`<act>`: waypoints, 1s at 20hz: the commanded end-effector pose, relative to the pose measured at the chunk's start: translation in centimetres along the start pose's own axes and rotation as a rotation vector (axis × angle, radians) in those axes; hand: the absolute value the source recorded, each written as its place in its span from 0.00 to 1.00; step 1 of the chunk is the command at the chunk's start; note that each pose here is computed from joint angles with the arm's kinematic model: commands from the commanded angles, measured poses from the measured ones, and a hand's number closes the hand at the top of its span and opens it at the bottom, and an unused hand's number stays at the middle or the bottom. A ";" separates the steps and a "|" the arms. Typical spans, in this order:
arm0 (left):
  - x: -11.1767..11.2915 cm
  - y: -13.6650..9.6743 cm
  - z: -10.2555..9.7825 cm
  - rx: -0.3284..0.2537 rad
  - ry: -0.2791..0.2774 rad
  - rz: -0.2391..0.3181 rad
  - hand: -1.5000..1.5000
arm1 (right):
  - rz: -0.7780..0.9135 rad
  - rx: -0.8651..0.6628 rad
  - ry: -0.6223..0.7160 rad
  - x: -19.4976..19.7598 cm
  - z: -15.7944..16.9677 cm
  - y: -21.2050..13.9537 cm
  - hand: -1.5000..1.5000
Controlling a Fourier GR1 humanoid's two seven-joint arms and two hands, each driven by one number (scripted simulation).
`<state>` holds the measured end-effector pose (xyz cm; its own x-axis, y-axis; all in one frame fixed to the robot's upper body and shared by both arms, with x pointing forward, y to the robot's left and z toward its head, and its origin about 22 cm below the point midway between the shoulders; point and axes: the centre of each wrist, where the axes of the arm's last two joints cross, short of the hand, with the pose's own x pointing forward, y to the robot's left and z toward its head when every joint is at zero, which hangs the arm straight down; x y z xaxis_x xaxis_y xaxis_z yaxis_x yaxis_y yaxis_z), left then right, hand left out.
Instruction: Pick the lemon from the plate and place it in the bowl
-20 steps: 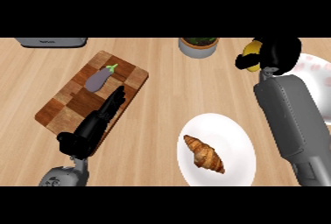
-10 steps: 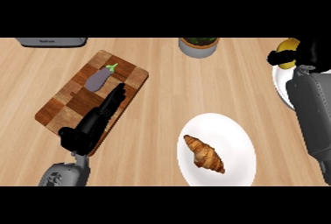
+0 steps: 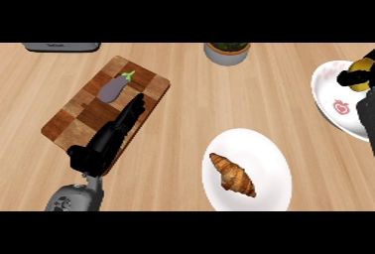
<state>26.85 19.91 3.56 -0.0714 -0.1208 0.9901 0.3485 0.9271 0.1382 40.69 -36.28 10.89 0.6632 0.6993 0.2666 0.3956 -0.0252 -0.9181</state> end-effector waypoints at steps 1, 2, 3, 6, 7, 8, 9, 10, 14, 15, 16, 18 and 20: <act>-0.9 -1.4 0.3 -0.012 0.006 0.015 0.50 | 0.006 0.213 0.077 -1.6 -0.8 1.1 1.00; 0.2 -0.8 -0.5 -0.010 -0.007 0.004 0.50 | -0.029 0.258 0.112 -3.6 -1.2 1.7 1.00; -0.3 0.1 0.9 -0.004 0.000 -0.002 0.50 | -0.044 0.306 0.134 -4.7 -1.8 1.4 1.00; 0.3 -1.5 -0.1 -0.017 -0.006 0.004 0.50 | -0.174 0.377 0.132 -6.4 -2.7 1.2 0.00; 0.5 -0.5 0.3 -0.016 -0.022 0.005 0.50 | -0.189 0.380 0.116 -5.8 -2.3 1.8 0.00; 0.3 -0.3 -0.6 -0.012 -0.004 -0.009 0.50 | -0.202 0.371 0.067 -5.8 -2.4 1.8 0.00; -0.3 -0.6 0.4 -0.015 -0.009 0.012 0.50 | -0.205 0.342 0.036 -7.2 -2.2 2.3 0.00; -0.6 -0.6 0.1 -0.017 -0.010 -0.007 0.50 | -0.244 0.311 0.026 -6.6 -2.3 2.1 0.00; 0.0 1.9 0.5 -0.015 -0.004 -0.014 0.50 | -0.312 0.204 0.045 -8.0 -4.5 -0.3 0.00; -0.3 -2.2 0.4 -0.012 -0.004 0.004 0.50 | -0.303 0.196 0.059 -7.2 -3.4 1.1 0.00; -0.2 -0.2 0.9 -0.009 0.015 -0.013 0.50 | -0.389 0.128 0.085 -8.2 -4.9 -0.8 0.00; -0.1 -0.3 0.1 -0.011 -0.009 -0.009 0.50 | -0.435 0.054 0.125 -8.2 -4.7 -0.6 0.00; -0.5 -0.5 1.0 -0.007 -0.001 -0.007 0.50 | -0.512 -0.017 0.188 -9.1 -4.7 -0.7 0.00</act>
<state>26.23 20.02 3.24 -0.0761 -0.1264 0.9891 0.3582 0.9223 0.1454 37.97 -44.91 9.87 0.5345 0.5530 0.6392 0.5785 0.3119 -0.7537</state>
